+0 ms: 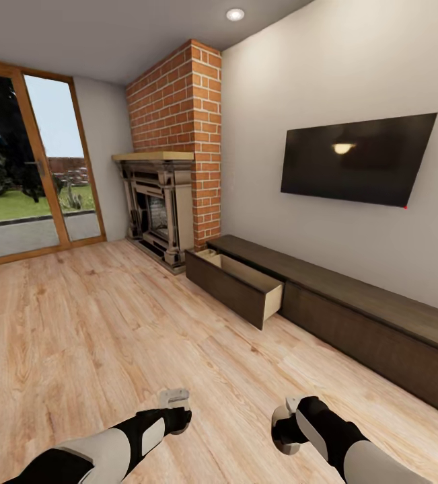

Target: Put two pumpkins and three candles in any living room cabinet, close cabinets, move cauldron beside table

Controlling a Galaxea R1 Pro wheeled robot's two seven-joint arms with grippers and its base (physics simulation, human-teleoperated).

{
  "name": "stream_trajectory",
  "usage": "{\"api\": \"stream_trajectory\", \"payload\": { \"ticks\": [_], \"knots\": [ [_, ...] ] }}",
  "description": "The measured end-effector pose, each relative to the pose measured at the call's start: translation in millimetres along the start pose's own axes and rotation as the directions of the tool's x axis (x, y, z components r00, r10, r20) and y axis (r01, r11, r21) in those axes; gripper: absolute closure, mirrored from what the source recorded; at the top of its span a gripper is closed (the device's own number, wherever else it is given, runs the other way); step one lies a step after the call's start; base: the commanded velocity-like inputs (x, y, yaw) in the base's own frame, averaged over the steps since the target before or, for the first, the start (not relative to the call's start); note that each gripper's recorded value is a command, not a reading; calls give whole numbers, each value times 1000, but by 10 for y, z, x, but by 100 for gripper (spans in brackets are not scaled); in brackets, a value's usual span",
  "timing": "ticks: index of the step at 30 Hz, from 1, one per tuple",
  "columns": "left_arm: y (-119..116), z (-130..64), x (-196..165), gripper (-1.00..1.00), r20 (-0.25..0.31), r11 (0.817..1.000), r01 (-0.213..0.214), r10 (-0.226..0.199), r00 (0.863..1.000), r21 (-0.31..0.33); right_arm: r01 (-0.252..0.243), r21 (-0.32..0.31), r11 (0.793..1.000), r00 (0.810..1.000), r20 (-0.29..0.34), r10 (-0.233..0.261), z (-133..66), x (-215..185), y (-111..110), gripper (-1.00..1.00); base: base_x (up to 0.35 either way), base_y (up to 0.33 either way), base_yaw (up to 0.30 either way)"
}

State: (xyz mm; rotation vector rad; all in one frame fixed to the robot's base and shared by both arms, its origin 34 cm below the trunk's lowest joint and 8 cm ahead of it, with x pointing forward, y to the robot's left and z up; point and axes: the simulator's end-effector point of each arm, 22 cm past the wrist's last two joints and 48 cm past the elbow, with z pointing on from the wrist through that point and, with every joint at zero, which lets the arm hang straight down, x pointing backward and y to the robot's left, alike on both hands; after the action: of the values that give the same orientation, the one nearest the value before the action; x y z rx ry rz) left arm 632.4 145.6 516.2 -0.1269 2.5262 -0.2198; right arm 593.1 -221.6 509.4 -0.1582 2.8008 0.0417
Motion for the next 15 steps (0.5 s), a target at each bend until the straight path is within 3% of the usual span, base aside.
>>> {"api": "stream_trajectory", "payload": {
  "ticks": [15],
  "knots": [
    [-46, -195, -157, 100, -8, 1000, 1, -1, 1000, -2, 2, -2, 1000, 1000, -7, -2, -238, -109, 11, 100, 0, 0, 0]
  ]
}}
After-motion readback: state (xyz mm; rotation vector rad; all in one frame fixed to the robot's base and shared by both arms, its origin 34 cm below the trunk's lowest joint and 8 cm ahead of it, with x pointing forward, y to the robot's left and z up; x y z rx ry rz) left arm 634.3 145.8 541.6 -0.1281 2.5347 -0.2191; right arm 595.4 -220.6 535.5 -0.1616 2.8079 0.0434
